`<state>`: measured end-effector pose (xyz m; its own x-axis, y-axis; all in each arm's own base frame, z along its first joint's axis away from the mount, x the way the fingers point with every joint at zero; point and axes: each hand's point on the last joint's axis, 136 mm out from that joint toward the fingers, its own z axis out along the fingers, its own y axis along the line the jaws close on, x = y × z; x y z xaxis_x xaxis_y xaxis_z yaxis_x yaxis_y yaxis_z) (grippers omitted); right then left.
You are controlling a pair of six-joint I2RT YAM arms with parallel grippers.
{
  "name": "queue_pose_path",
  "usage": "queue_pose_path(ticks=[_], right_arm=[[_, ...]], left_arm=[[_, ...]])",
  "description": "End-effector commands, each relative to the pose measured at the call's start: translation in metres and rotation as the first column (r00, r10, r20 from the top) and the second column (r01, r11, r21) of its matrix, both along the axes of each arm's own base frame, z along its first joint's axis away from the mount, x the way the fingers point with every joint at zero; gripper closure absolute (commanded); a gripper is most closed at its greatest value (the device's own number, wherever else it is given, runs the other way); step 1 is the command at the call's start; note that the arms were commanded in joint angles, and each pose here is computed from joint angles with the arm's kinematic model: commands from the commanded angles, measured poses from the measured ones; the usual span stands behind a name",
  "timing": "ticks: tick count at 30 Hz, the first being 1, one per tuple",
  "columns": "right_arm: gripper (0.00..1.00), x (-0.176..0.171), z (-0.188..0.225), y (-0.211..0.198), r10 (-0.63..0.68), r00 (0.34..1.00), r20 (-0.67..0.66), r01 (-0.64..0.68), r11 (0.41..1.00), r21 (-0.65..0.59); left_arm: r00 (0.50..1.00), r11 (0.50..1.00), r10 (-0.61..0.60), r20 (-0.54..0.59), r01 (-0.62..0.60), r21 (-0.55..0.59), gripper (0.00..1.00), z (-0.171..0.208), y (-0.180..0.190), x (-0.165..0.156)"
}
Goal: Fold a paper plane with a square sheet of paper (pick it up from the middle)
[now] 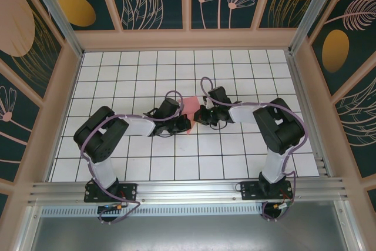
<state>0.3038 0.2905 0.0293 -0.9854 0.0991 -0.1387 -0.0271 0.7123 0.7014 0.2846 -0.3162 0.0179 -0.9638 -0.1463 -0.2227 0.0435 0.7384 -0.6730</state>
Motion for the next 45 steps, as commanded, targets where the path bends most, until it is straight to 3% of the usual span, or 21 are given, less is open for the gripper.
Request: queue_pose_path(ticks=[1,22,33,39,45], right_arm=[[0.98,0.009,0.017,0.005,0.012,0.999,0.053,-0.014,0.999,0.031],[0.97,0.012,-0.014,0.010,0.104,0.994,0.028,-0.103,0.994,-0.033],[0.96,0.069,-0.026,-0.026,0.045,0.990,0.133,-0.032,0.994,-0.101],[0.97,0.096,-0.005,-0.032,0.015,0.981,0.194,0.003,0.996,-0.093],[0.97,0.081,0.029,-0.024,0.022,0.972,0.234,-0.015,0.999,-0.033]], left_arm=[[0.999,0.998,0.024,-0.027,-0.023,0.066,1.00,-0.014,0.009,-0.004],[0.992,0.985,0.094,-0.084,-0.081,0.151,1.00,-0.035,0.032,-0.016],[0.989,0.981,0.101,-0.106,-0.081,0.176,1.00,-0.042,0.041,-0.025],[0.990,0.981,0.101,-0.099,-0.082,0.176,1.00,-0.041,0.040,-0.024],[0.991,0.981,0.103,-0.087,-0.087,0.174,1.00,-0.039,0.039,-0.020]])
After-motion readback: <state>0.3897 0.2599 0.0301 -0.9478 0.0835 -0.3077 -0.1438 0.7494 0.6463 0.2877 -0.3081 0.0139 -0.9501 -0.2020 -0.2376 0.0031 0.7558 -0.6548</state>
